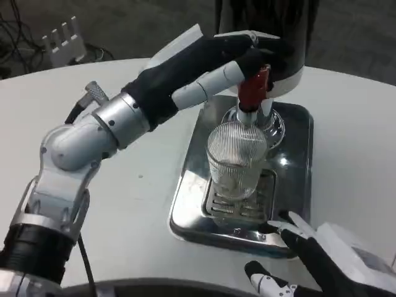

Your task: Grasp the cup under the faucet to collect the drink, then remove the cup.

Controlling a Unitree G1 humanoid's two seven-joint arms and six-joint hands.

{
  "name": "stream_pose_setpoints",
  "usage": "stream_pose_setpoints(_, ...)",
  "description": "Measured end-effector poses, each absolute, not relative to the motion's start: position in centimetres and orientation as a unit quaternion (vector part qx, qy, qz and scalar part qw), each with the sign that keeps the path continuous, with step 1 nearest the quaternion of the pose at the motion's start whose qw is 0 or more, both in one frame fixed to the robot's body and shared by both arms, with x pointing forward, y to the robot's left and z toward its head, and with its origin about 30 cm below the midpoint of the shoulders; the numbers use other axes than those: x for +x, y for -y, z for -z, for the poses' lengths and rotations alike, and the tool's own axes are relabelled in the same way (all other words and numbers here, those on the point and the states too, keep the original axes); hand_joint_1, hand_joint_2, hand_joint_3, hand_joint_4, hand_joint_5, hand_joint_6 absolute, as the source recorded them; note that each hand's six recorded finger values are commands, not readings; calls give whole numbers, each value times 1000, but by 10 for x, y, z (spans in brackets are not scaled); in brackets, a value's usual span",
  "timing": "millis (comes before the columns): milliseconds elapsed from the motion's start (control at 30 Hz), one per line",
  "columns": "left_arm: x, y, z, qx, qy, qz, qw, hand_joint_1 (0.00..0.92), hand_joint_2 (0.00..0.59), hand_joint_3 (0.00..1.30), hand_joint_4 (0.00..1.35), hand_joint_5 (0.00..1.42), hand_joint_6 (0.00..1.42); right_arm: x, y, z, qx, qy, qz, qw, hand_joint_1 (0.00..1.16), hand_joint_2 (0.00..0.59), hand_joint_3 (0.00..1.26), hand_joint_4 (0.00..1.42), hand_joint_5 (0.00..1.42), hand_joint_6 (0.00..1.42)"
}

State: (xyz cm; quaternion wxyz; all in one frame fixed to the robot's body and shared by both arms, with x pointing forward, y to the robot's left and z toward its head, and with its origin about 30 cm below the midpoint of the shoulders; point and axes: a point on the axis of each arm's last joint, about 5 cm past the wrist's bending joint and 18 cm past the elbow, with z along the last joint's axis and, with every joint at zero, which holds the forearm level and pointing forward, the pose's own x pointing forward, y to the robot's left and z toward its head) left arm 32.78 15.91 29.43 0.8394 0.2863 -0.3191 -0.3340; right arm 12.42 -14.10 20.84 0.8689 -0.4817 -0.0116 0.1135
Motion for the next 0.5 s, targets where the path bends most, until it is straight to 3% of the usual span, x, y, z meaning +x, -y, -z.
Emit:
stream_pose_setpoints(400, 330, -149, -291, 327, 329, 359, 810, 0, 90, 340, 347, 457, 547, 125, 143, -208, -471, 12, -115, 874, 304, 421, 197, 41, 87, 17)
stream_pose_setpoints(500, 330, -147, -292, 347, 334, 361, 799, 0, 90, 340, 347, 457, 544, 126, 145, -206, -443, 12, -113, 889, 304, 421, 197, 61, 116, 38)
